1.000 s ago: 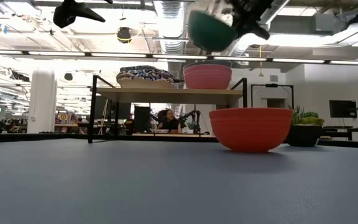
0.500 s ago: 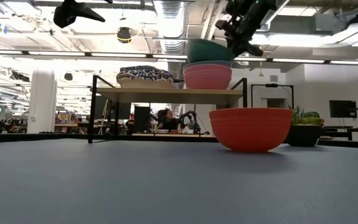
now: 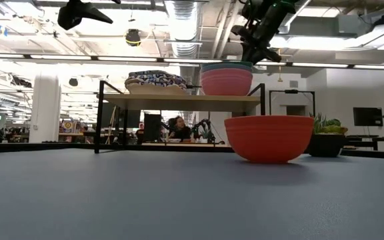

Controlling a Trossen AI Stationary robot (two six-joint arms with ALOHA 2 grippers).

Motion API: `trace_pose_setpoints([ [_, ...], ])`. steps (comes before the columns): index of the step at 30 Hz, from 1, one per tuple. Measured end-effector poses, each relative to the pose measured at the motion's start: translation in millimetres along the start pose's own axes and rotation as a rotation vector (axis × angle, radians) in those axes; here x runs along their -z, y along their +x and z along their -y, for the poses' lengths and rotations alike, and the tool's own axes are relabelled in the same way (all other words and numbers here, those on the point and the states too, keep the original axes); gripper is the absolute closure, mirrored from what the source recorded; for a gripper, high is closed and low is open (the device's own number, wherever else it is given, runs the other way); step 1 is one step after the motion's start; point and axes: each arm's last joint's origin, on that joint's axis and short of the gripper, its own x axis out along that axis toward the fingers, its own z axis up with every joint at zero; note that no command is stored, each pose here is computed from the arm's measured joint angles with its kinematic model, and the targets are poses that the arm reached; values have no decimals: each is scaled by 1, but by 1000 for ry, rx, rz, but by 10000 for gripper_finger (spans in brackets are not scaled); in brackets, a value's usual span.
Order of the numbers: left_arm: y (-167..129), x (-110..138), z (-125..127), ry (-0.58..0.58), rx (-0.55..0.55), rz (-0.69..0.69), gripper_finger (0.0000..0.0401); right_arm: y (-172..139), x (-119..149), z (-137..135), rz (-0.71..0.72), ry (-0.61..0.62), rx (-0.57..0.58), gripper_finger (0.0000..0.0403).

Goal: Place and stack bowls onto a shelf
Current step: Stack the green bowl on the blue bowl on the shelf

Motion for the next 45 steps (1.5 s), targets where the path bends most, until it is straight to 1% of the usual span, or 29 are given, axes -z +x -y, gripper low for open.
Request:
trace_pose_setpoints([
  [5, 0, 0, 0, 11, 0, 0, 188, -7, -8, 2, 43, 10, -18, 263],
  [8, 0, 0, 0, 12, 0, 0, 188, -20, -16, -1, 95, 8, -38, 226],
  [11, 0, 0, 0, 13, 0, 0, 188, -38, -24, -6, 166, -16, -39, 208],
  [13, 0, 0, 0, 12, 0, 0, 188, -48, -26, -12, 218, -48, -68, 209],
  [15, 0, 0, 0, 13, 0, 0, 188, -51, -26, -21, 249, -94, -93, 219],
  [18, 0, 0, 0, 12, -2, 2, 188, -43, -22, -24, 221, -145, -82, 238],
  [21, 0, 0, 0, 12, -5, 4, 188, -26, -18, -28, 256, -149, -20, 254],
  [24, 0, 0, 0, 12, 0, -1, 188, -11, -15, -28, 296, -146, 71, 266],
  [28, 0, 0, 0, 12, 8, -8, 188, 2, -9, -34, 356, -176, 145, 276],
  [32, 0, 0, 0, 12, 8, -8, 188, 9, -4, -36, 362, -205, 221, 280],
  [34, 0, 0, 0, 12, 8, -9, 188, 12, -3, -34, 366, -205, 240, 280],
  [38, 0, 1, 0, 14, 6, -14, 188, 25, 5, -29, 316, -205, 262, 281],
  [45, 0, 3, -1, 16, -1, -40, 188, 32, 11, -27, 293, -200, 265, 281],
])
